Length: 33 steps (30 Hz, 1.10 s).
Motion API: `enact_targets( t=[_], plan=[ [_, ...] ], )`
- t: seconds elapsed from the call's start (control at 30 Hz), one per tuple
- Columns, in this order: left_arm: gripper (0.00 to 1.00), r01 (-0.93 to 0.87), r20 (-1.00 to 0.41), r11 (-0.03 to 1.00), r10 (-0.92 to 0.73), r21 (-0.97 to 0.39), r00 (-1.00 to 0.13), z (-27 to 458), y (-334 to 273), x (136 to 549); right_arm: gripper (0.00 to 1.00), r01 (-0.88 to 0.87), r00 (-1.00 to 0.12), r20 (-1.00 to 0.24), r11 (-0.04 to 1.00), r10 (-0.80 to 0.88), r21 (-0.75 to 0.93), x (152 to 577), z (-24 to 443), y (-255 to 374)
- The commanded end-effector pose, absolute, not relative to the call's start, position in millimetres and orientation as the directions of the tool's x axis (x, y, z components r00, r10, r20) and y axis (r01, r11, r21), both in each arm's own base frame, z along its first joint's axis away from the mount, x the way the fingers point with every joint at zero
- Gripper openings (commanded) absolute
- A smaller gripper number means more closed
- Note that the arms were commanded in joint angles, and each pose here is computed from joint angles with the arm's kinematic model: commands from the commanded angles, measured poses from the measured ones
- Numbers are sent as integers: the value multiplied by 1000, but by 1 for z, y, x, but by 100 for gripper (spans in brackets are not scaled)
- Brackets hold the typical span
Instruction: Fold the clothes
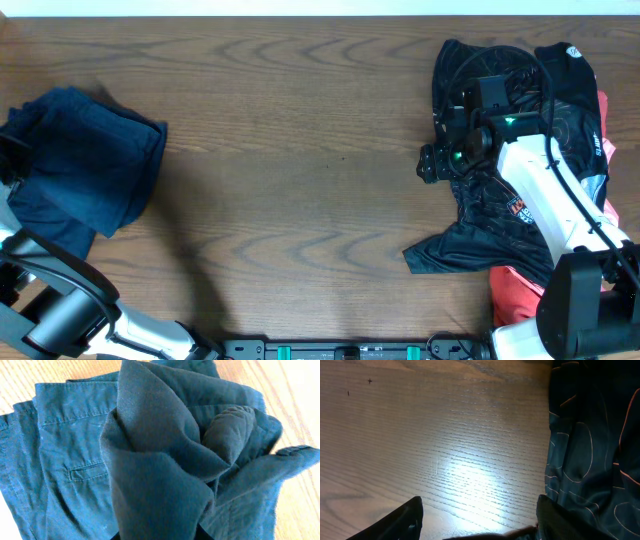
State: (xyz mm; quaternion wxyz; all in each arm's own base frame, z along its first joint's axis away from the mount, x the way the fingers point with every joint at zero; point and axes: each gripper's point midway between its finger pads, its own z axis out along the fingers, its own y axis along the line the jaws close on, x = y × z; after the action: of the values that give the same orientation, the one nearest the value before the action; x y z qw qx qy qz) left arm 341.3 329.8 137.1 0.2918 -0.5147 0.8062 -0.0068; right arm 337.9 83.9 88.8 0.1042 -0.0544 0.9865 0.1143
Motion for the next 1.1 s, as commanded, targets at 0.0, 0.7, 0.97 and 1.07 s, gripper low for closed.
enact_targets(
  t=[0.0, 0.7, 0.97, 1.07],
  plan=[
    [17, -846, -482, 440, -836, -302, -263, 138, 344, 332, 71, -138, -967, -238, 968, -86, 211, 339, 95, 84],
    [99, -480, -504, 794, -608, -374, -613, 159, 185, 435, 88, -77, -952, -305, 965, 3, 249, 360, 102, 89],
    [98, -176, -346, 947, -266, -270, -900, 130, 1, 428, 94, -62, -949, -314, 964, 23, 259, 365, 101, 85],
    [98, -115, -192, 977, -150, -179, -970, 115, -40, 385, 99, -37, -962, -268, 960, 41, 279, 356, 99, 80]
  ],
)
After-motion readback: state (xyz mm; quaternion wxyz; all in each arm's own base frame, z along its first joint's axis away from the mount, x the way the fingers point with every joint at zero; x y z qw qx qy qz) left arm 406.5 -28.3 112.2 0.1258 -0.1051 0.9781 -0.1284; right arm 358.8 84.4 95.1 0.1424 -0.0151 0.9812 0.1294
